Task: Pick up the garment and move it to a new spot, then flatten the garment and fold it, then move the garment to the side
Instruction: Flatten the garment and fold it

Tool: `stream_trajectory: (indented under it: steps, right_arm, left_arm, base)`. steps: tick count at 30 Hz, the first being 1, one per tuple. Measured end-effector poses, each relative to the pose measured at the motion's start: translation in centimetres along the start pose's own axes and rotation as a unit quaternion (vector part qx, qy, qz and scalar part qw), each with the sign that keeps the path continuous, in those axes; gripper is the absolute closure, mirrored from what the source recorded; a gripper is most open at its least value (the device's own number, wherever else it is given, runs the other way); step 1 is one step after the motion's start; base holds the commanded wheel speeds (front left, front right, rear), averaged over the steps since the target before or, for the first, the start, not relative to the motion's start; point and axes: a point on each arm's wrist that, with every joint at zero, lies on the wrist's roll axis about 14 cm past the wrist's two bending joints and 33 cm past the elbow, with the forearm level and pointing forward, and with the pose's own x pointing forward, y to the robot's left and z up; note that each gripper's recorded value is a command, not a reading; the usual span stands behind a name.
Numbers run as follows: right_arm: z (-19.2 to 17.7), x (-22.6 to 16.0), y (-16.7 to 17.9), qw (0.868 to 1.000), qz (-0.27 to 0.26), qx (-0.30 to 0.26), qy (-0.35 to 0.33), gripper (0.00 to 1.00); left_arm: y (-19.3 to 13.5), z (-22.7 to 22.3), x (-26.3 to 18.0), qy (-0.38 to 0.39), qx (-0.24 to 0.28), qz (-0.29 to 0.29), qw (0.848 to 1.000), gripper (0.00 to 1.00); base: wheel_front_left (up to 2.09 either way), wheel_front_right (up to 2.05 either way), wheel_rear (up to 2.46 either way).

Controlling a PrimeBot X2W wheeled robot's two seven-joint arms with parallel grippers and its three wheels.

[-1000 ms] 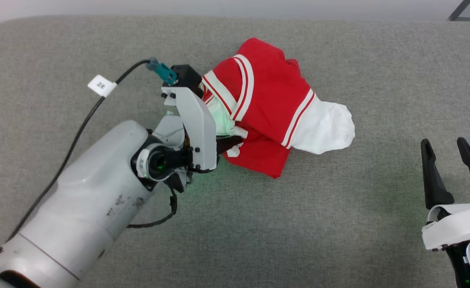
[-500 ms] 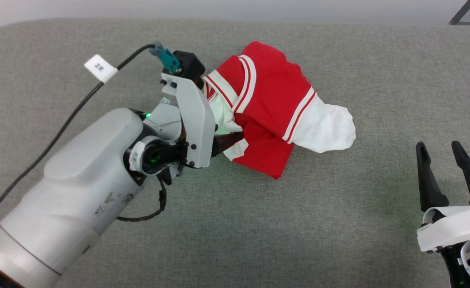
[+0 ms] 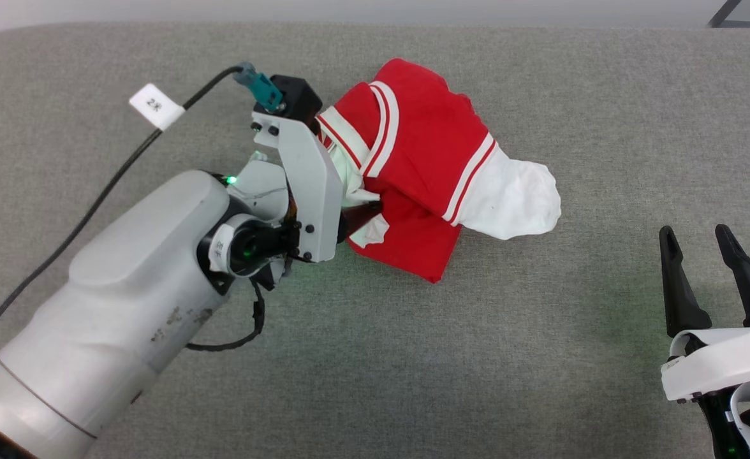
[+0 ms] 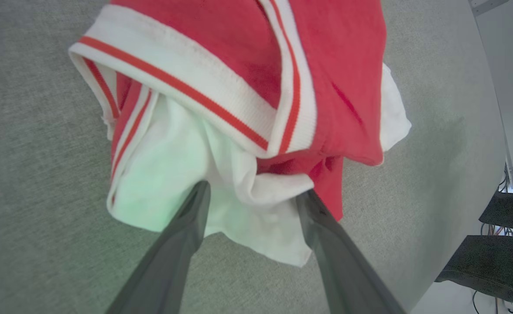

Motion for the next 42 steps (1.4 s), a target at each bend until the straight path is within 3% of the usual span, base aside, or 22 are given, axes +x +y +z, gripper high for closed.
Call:
stream_trajectory:
  steps: [3, 13, 26, 28, 30, 31, 32, 33, 42]
  right_arm:
    - [0.0, 0.0, 0.0, 1.000, 0.000, 0.001, -0.001, 0.00]
    - [0.1, 0.4, 0.7, 1.000, 0.011, 0.000, 0.001, 0.00]
    - [0.1, 0.9, 0.9, 1.000, 0.020, -0.012, 0.010, 0.00]
    - [0.1, 1.0, 1.0, 1.000, 0.021, -0.014, 0.012, 0.00]
    - [0.0, 1.1, 1.0, 1.000, 0.022, -0.016, 0.015, 0.00]
    - [0.0, 1.1, 0.9, 0.999, 0.022, -0.018, 0.016, 0.00]
    - [-0.1, 1.1, 0.9, 0.999, 0.022, -0.019, 0.017, 0.00]
    - [-0.1, 1.1, 0.8, 0.999, 0.021, -0.020, 0.018, 0.00]
    - [0.0, 0.9, 0.9, 0.999, 0.027, -0.033, 0.024, 0.00]
  left_arm:
    - [0.3, 0.2, -0.1, -0.006, -0.004, 0.003, 1.000, 1.00]
    - [0.9, 1.4, -2.2, -0.040, -0.024, -0.002, 0.999, 1.00]
    - [11.9, -0.1, -6.2, -0.067, -0.079, 0.133, 0.986, 1.00]
    - [12.9, -0.5, -6.0, -0.066, -0.088, 0.143, 0.984, 0.75]
    - [13.7, -1.0, -5.8, -0.059, -0.098, 0.151, 0.982, 0.69]
    - [14.0, -1.2, -5.6, -0.057, -0.100, 0.154, 0.981, 0.62]
    - [14.5, -1.3, -5.5, -0.057, -0.102, 0.160, 0.980, 0.46]
    - [14.8, -1.3, -5.4, -0.058, -0.103, 0.165, 0.979, 0.01]
    - [17.3, -1.1, -6.3, -0.084, -0.104, 0.198, 0.971, 0.00]
  base:
    - [0.00, 0.00, 0.00]
    - [0.00, 0.00, 0.00]
    - [0.00, 0.00, 0.00]
    - [0.00, 0.00, 0.00]
    - [0.00, 0.00, 0.00]
    - [0.00, 0.00, 0.00]
    - [0.00, 0.00, 0.00]
    - [0.00, 0.00, 0.00]
    - [0.00, 0.00, 0.00]
